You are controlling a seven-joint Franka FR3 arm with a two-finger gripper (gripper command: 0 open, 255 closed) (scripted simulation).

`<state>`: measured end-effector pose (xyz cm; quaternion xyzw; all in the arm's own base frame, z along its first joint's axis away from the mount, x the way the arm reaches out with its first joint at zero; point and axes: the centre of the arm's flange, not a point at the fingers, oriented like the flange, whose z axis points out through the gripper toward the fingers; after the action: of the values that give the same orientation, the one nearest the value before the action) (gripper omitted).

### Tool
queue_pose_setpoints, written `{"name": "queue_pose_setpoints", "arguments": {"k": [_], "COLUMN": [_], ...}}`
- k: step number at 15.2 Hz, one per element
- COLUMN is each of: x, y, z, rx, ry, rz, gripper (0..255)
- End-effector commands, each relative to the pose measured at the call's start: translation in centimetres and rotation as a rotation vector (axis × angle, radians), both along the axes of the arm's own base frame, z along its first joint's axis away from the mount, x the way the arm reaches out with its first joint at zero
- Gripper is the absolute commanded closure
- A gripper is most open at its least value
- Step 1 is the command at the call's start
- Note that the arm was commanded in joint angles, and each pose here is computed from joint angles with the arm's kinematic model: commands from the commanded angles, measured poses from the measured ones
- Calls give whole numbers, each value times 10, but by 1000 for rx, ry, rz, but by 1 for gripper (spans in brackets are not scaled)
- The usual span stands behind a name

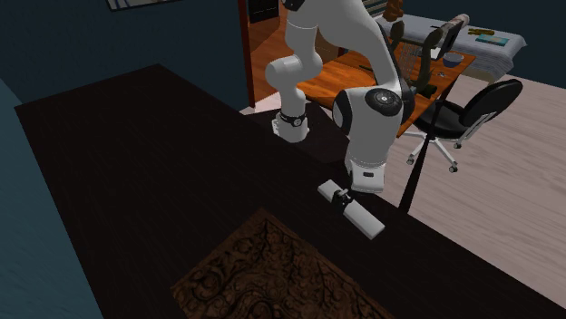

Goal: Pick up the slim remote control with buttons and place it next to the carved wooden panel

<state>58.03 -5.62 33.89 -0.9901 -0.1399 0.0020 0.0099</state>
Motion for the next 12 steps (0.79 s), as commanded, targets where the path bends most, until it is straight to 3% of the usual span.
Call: {"name": "queue_pose_setpoints", "arguments": {"k": [1, 3, 7, 12], "x": [0, 0, 0, 0], "y": [0, 0, -1, -1], "z": [0, 0, 50, 50], "rx": [0, 0, 0, 0], "ry": [0, 0, 0, 0], "rz": [0, 0, 0, 0], "gripper": [0, 0, 0, 0]}}
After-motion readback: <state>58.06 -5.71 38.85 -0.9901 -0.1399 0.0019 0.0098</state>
